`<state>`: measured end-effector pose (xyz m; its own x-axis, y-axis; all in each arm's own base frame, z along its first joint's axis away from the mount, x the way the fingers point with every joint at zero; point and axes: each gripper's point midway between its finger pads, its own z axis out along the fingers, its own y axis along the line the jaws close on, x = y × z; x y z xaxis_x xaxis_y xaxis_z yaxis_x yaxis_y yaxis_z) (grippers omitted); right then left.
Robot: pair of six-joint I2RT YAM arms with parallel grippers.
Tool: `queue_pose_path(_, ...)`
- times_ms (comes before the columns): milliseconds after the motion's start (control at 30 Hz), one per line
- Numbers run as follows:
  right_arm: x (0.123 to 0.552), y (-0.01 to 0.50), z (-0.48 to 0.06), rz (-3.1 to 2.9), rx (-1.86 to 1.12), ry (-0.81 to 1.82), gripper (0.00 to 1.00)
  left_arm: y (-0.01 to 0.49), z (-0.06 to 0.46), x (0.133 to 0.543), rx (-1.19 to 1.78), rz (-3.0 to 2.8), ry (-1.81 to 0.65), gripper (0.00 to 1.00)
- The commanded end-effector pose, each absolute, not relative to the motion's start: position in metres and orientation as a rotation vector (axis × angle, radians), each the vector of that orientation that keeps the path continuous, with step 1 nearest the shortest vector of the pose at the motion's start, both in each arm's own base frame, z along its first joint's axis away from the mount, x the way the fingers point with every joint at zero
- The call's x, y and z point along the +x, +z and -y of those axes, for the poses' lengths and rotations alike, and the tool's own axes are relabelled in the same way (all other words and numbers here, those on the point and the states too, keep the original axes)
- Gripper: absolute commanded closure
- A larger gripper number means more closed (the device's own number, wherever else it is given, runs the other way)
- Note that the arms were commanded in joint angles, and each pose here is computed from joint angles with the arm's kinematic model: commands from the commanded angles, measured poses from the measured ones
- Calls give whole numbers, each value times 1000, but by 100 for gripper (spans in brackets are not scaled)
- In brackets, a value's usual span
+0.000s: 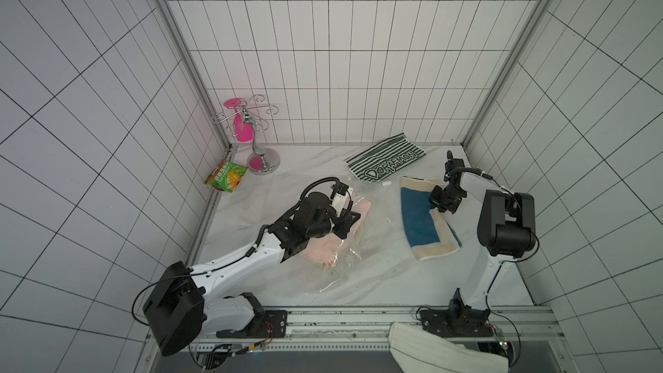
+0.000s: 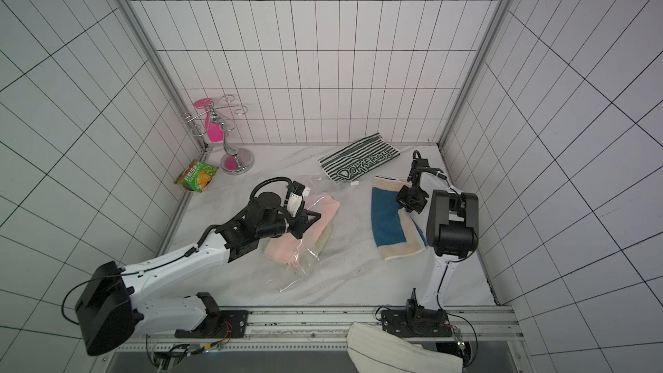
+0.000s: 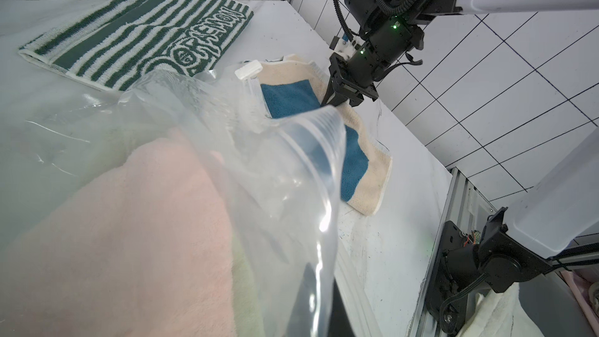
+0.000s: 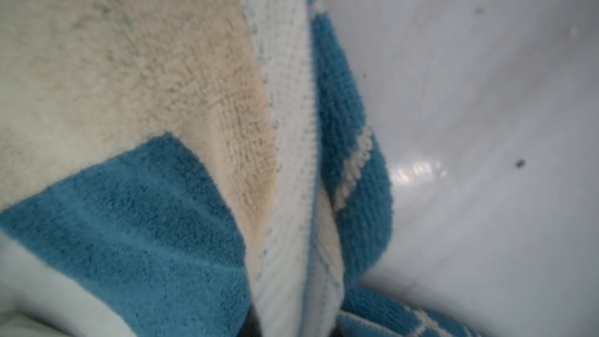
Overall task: Place the folded towel into the vacuum bag
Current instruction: Pick up the towel from the center of the board.
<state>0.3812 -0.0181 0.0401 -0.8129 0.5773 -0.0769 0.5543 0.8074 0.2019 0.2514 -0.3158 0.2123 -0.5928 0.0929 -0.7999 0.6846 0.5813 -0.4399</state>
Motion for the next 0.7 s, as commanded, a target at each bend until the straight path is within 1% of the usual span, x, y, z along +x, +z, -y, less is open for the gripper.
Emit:
queue_pose_path(0,370,68,-1,-2826,767,299,100,218,318,259,617,-2046,-962,100)
queue_pose_path(400,316,153,-47,-2629,405,432,100,210,309,263,637,-2076,-861,100)
queue_pose_path(500,304,172,-62,-2590,353,502,100,209,308,266,624,-2080,-850,100)
queue_pose_path(667,288,206,-97,-2535,257,735,100,214,313,269,613,-2077,-873,100)
